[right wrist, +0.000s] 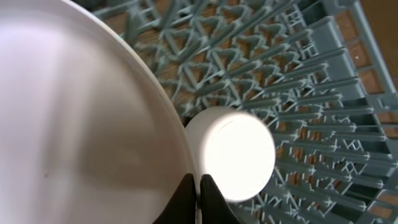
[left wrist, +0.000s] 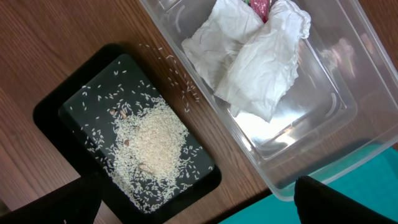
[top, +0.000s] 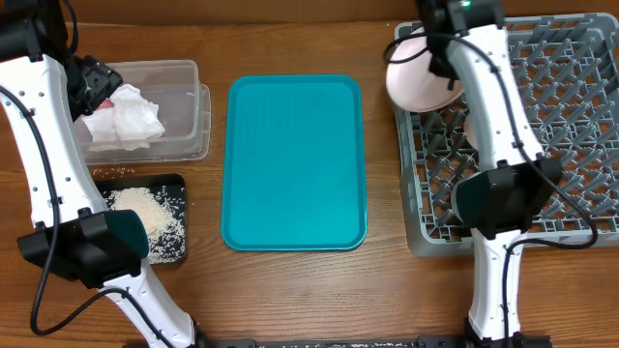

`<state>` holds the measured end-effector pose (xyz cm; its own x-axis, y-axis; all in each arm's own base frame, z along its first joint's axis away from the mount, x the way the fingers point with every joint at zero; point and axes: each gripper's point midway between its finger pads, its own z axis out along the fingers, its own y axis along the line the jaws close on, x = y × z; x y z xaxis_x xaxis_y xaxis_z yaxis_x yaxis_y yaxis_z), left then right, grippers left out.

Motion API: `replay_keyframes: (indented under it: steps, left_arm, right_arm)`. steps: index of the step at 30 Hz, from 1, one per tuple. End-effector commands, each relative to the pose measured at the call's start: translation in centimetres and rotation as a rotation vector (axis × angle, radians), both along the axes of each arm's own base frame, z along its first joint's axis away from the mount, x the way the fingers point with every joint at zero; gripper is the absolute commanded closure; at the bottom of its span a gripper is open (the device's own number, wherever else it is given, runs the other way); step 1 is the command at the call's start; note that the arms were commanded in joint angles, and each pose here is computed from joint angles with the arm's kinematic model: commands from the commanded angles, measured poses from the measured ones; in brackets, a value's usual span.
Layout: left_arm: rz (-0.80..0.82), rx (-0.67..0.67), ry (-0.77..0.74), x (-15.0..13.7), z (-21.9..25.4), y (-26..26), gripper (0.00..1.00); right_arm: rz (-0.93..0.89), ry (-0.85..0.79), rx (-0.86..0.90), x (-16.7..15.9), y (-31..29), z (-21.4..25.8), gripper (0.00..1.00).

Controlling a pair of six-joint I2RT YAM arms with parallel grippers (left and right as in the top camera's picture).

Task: Sort waste into correct bins and load items into the dishwasher
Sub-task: 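Stand the plate upright in the rack's back left slots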

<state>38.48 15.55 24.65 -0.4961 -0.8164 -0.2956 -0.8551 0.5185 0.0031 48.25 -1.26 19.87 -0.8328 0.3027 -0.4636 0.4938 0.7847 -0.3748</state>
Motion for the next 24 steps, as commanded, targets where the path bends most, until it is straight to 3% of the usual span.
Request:
replay_keyframes:
  steps: [1, 11, 20, 24]
  left_arm:
    - [0.004, 0.026, -0.026, -0.3, 1.3, 0.2, 0.0]
    - [0.003, 0.026, -0.026, -0.3, 1.2, 0.2, 0.0]
    - [0.003, 0.026, -0.026, -0.3, 1.2, 0.2, 0.0]
    - [0.003, 0.026, -0.026, -0.3, 1.3, 0.2, 0.0]
  right_arm:
    - [-0.064, -0.068, -0.059, 0.4, -2.5, 1.7, 0.96]
    - [-0.101, -0.128, -0.05, 1.5, -4.2, 2.0, 0.96]
    - [-0.013, -0.092, 0.071, 2.1, -1.3, 0.5, 0.96]
    - [-0.002, -0.085, 0.116, 2.1, -0.6, 0.1, 0.89]
